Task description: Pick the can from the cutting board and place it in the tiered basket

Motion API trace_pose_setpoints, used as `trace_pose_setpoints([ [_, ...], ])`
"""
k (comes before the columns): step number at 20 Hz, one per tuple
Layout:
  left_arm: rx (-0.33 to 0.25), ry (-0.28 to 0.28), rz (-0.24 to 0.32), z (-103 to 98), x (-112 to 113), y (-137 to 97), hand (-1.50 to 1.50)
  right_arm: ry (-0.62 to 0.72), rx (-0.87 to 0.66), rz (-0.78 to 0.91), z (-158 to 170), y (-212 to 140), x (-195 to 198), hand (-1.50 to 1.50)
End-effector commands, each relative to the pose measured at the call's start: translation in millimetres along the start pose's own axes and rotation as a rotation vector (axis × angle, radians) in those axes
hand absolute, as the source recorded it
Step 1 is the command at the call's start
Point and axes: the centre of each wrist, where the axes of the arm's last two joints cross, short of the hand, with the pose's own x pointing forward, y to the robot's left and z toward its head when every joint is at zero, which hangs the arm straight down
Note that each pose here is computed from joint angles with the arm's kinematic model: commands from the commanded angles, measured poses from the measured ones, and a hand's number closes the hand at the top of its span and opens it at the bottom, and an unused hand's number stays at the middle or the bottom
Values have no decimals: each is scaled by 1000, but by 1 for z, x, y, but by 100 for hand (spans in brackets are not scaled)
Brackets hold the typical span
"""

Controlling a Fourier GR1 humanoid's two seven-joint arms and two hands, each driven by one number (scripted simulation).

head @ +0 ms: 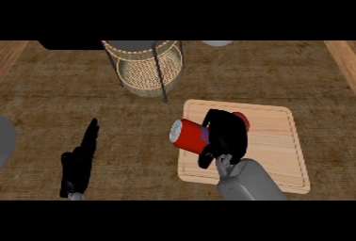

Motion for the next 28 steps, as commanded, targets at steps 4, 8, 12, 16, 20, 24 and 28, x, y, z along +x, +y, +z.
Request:
trace_pose_setpoints([
  [4,7,56,-14,2,-14,-5,0,-88,-167,-299,47,-65,35,150],
  [8,11,63,-1,20,-23,9,0,-152,-337,-405,74,-111,39,150],
  [12,15,56,-6,0,-16,-4,0,-212,-477,-312,101,-155,55,150],
  [16,2,63,-3,9,-17,-2,0,-239,-497,-289,117,-174,71,150],
  [20,12,68,-13,-8,-10,20,0,-241,-495,-305,105,-195,87,150],
  [24,-7,51,-15,10,-13,3,0,-206,-506,-310,80,-209,106,150],
  [28,1,60,-6,12,-17,4,0,-153,-496,-334,63,-217,128,150],
])
